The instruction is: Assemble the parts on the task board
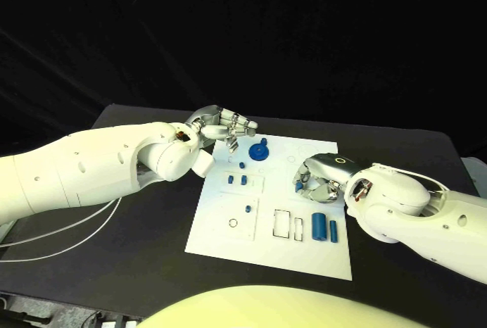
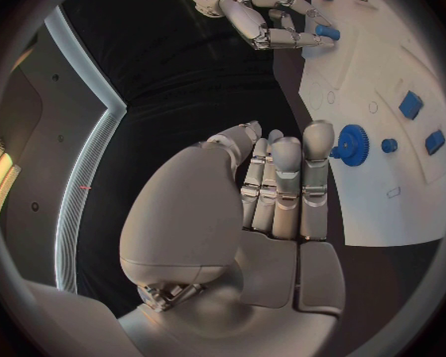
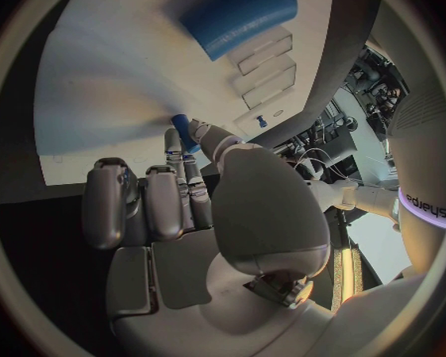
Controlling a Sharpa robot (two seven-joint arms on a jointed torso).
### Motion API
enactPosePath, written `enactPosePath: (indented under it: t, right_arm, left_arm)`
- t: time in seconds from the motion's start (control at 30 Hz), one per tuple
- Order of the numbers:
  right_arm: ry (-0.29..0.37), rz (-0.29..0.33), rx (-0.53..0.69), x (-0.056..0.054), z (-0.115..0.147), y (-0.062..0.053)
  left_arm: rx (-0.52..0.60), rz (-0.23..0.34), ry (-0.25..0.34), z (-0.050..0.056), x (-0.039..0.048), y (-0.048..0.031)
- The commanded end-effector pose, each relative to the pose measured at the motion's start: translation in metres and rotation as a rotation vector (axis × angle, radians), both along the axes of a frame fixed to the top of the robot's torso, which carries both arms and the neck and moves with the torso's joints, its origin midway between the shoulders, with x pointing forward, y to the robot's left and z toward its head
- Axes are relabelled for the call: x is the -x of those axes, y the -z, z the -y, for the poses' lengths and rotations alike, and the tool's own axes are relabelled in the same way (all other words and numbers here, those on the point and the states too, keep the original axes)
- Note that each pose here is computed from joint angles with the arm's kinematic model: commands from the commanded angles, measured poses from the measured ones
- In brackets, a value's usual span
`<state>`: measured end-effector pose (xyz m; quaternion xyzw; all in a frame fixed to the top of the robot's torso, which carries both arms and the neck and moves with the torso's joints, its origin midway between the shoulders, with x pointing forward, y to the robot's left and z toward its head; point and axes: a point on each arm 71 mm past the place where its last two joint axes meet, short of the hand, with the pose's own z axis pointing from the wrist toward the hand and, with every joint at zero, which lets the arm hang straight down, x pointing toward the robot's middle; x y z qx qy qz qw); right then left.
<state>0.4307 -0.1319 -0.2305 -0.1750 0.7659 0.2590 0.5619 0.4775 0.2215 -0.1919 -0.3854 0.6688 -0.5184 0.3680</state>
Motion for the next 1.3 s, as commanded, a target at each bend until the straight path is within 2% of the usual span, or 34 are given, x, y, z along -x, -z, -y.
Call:
enactPosePath:
  t: [0.03,0.53,0.83,1.03,1.3]
  right_arm:
    - [0.002,0.026,-0.003,0.001,-0.002,-0.001]
    - [0.01,0.087,-0.088,0.008,-0.002,-0.01]
    - [0.01,0.105,-0.139,0.017,0.0,-0.023]
    - [-0.022,0.089,-0.212,0.032,-0.011,-0.035]
    - [-0.118,0.045,-0.316,0.055,-0.049,-0.044]
  left_arm:
    - [0.011,0.001,0.019,0.003,0.0009,-0.0012]
    - [0.01,0.0,0.019,0.002,0.0005,-0.0009]
    - [0.008,-0.002,0.016,0.002,-0.0005,-0.0002]
    - [0.009,-0.003,0.018,0.003,-0.0009,0.0]
    - [0.011,-0.002,0.023,0.005,-0.0014,0.0003]
